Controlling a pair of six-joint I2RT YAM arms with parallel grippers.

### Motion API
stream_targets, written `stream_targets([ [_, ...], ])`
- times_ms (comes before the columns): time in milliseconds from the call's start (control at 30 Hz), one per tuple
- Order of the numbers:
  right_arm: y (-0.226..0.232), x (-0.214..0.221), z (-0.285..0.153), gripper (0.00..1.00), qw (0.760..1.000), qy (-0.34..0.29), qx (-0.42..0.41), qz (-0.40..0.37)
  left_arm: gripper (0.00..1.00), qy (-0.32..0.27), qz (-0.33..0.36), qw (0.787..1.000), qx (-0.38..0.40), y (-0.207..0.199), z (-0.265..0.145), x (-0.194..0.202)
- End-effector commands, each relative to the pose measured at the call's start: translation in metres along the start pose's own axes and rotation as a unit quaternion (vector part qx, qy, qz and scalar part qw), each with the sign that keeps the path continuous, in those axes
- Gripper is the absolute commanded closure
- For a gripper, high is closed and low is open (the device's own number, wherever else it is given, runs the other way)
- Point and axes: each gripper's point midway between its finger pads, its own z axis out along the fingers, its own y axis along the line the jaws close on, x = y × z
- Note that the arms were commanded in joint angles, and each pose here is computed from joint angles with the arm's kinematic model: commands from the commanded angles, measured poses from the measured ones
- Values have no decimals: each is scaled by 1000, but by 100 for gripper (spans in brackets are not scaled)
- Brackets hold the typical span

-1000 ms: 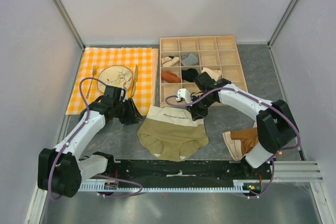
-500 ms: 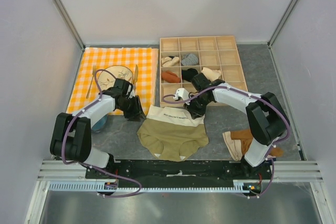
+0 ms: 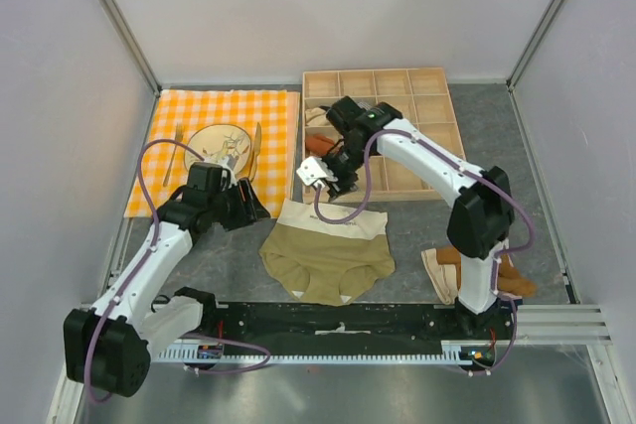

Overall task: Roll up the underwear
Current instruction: Fold the underwear at the corner of the board.

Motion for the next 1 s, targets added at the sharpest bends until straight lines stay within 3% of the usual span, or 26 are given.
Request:
stream_targets([
  [0,-8,-23,32,41,989,-6,-64,-132,41,-1,-73,997,10,2,-6,22],
  [300,-59,-20,94,50,985,12,-51,-163,47,20,-115,993,3,16,3,50],
  [600,-73,0,138,51,987,23,-44,-150,47,47,-142,987,-52,38,15,65],
  [967,-76,21,161,54,988,45,-48,-139,48,61,-146,984,-84,52,26,70],
])
